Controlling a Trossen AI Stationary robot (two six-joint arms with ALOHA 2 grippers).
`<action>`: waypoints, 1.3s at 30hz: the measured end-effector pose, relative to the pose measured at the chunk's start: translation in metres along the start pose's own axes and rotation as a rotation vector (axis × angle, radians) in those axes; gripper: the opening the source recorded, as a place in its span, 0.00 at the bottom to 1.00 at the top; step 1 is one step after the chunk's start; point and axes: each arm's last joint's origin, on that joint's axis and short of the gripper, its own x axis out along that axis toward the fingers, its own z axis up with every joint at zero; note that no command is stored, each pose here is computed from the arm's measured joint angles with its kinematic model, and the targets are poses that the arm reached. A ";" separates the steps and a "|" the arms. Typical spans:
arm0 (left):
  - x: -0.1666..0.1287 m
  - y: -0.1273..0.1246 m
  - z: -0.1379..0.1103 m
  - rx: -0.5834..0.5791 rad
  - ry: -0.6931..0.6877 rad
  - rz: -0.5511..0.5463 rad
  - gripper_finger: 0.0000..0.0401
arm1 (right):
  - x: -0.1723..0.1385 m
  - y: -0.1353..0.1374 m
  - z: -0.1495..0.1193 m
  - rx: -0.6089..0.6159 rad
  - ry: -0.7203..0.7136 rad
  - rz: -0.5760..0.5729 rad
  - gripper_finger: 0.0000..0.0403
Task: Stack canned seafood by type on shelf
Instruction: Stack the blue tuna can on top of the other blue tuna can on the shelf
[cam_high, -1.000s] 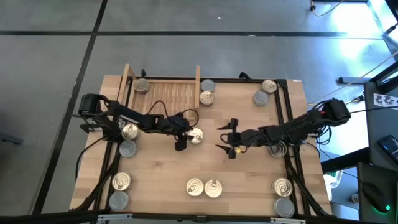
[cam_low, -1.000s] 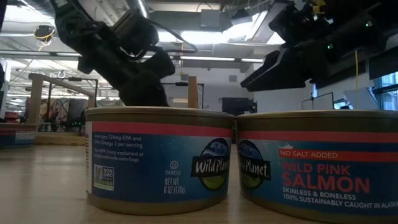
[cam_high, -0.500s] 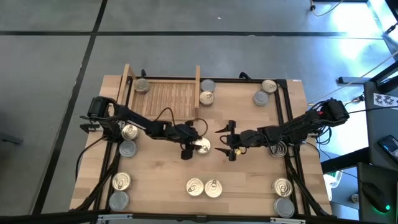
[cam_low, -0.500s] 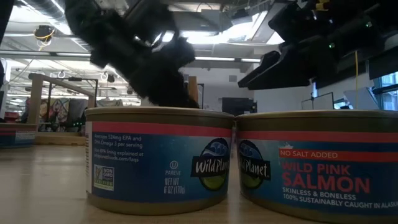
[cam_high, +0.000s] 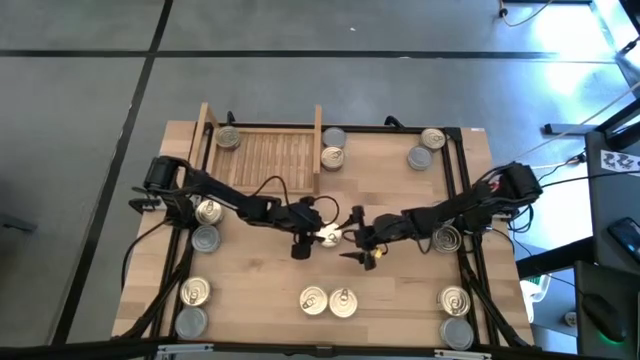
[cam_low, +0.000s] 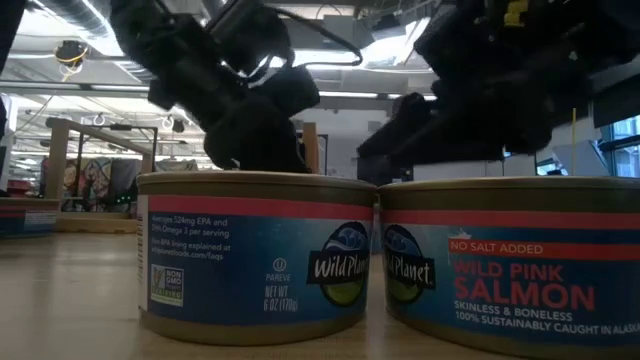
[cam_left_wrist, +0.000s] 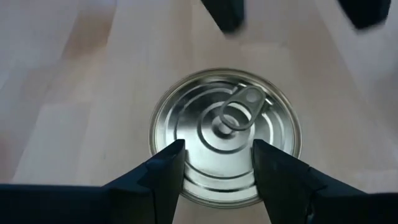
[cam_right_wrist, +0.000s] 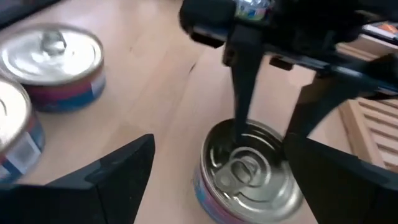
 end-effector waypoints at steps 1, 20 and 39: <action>0.002 0.002 -0.004 -0.016 -0.005 0.002 0.46 | 0.003 0.000 -0.002 -0.020 0.012 -0.016 0.89; 0.003 0.027 -0.033 -0.320 -0.155 -0.031 0.46 | 0.014 -0.004 -0.009 -0.569 0.293 -0.145 0.89; 0.003 0.029 -0.032 -0.395 -0.180 -0.029 0.46 | 0.045 -0.002 -0.026 -0.740 0.381 -0.301 0.84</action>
